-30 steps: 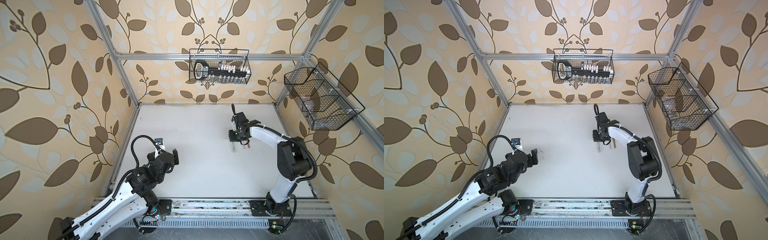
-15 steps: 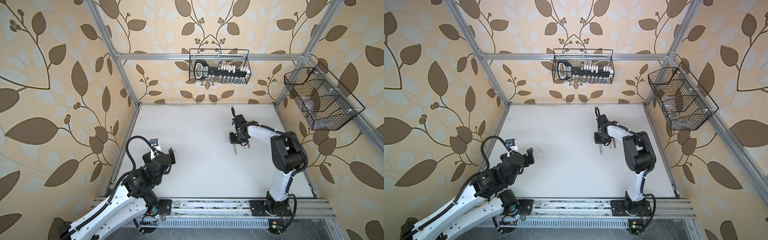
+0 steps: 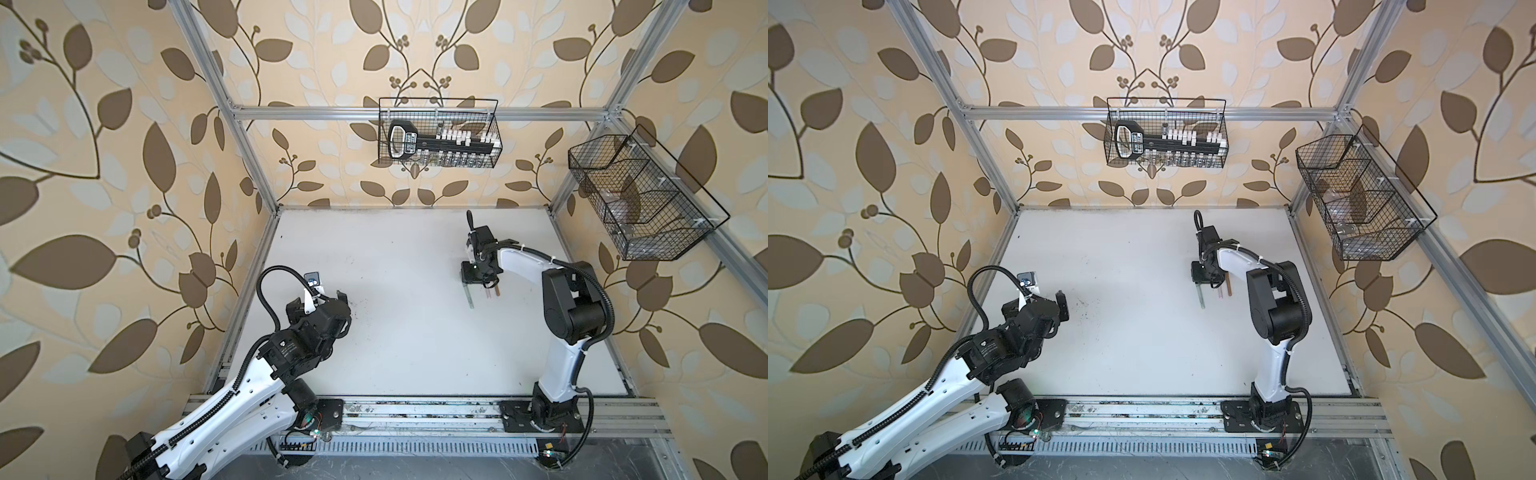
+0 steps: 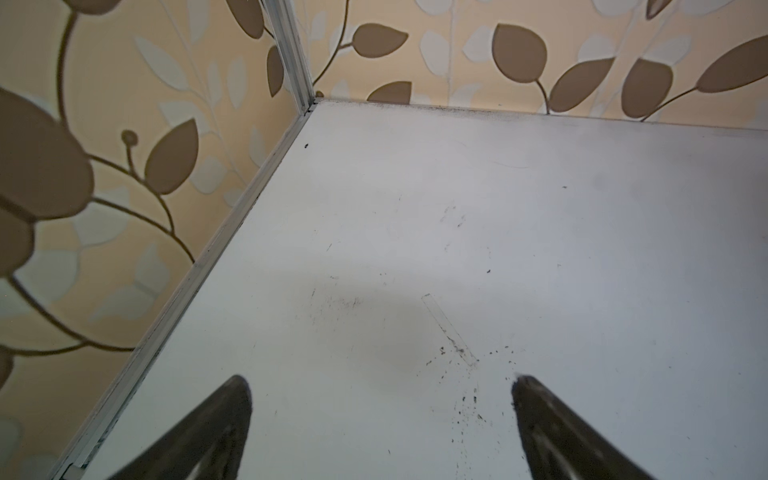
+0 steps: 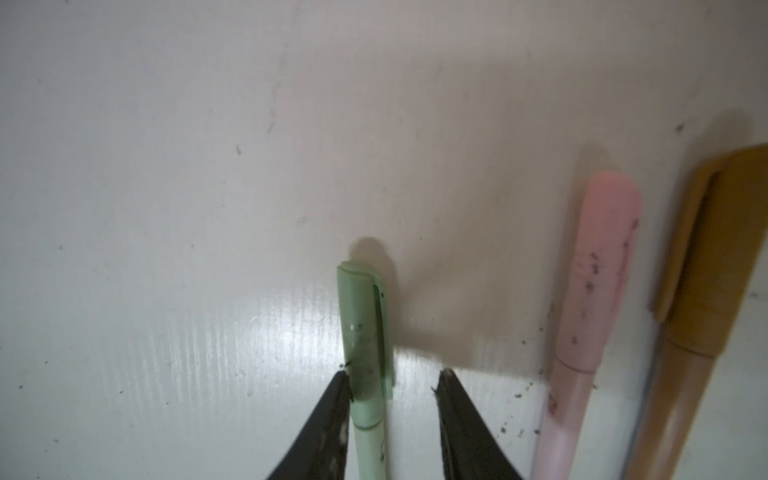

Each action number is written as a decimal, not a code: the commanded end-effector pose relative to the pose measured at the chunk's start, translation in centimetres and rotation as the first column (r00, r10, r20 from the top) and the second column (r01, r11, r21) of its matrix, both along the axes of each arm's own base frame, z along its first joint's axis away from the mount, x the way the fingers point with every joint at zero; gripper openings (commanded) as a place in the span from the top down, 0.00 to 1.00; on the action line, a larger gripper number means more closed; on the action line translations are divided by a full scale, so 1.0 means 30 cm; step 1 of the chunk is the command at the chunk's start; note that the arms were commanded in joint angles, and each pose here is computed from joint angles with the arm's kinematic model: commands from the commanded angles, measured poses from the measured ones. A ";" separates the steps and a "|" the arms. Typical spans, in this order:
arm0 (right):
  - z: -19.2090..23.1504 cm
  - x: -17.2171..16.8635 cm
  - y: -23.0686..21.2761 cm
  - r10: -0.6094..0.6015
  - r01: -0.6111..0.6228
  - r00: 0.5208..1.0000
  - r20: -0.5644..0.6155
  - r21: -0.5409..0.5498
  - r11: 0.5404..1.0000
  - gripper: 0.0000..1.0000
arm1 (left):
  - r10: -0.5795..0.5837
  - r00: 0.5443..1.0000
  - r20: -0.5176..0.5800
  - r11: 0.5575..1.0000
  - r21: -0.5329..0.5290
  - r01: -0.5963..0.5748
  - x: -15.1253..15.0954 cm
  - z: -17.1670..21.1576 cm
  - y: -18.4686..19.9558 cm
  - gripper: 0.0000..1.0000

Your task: Insert the pens into the pen caps

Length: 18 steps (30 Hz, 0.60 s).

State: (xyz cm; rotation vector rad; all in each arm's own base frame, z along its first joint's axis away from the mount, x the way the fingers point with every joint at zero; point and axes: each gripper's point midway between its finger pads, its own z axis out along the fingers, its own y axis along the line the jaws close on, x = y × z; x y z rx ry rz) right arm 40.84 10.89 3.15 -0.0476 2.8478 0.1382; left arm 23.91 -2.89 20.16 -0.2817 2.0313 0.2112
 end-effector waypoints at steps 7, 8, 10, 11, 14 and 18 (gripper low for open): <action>0.336 0.041 -0.019 -0.012 -0.005 0.938 0.347 0.048 0.999 0.52 | 0.132 0.988 0.081 0.991 0.012 -0.134 0.146 0.030 0.124 0.01; 0.364 0.030 -0.049 -0.027 0.016 0.912 0.410 0.032 0.999 0.50 | 0.167 0.982 0.090 0.986 0.002 -0.168 0.168 0.012 0.152 0.01; 0.407 0.001 -0.142 -0.097 0.103 0.854 0.511 0.017 0.995 0.46 | 0.230 0.964 0.134 0.972 0.009 -0.233 0.207 -0.022 0.209 0.01; 0.415 -0.023 -0.198 -0.137 0.153 0.815 0.562 0.018 0.988 0.44 | 0.251 0.956 0.154 0.964 0.047 -0.261 0.219 -0.055 0.243 0.01; 0.433 -0.113 -0.329 -0.194 0.277 0.670 0.717 0.001 0.961 0.40 | 0.335 0.929 0.158 0.933 0.084 -0.350 0.226 -0.120 0.342 0.01; 0.409 -0.241 -0.453 -0.219 0.421 0.498 0.839 -0.014 0.907 0.40 | 0.292 0.946 0.142 0.947 0.097 -0.307 0.282 -0.182 0.370 0.01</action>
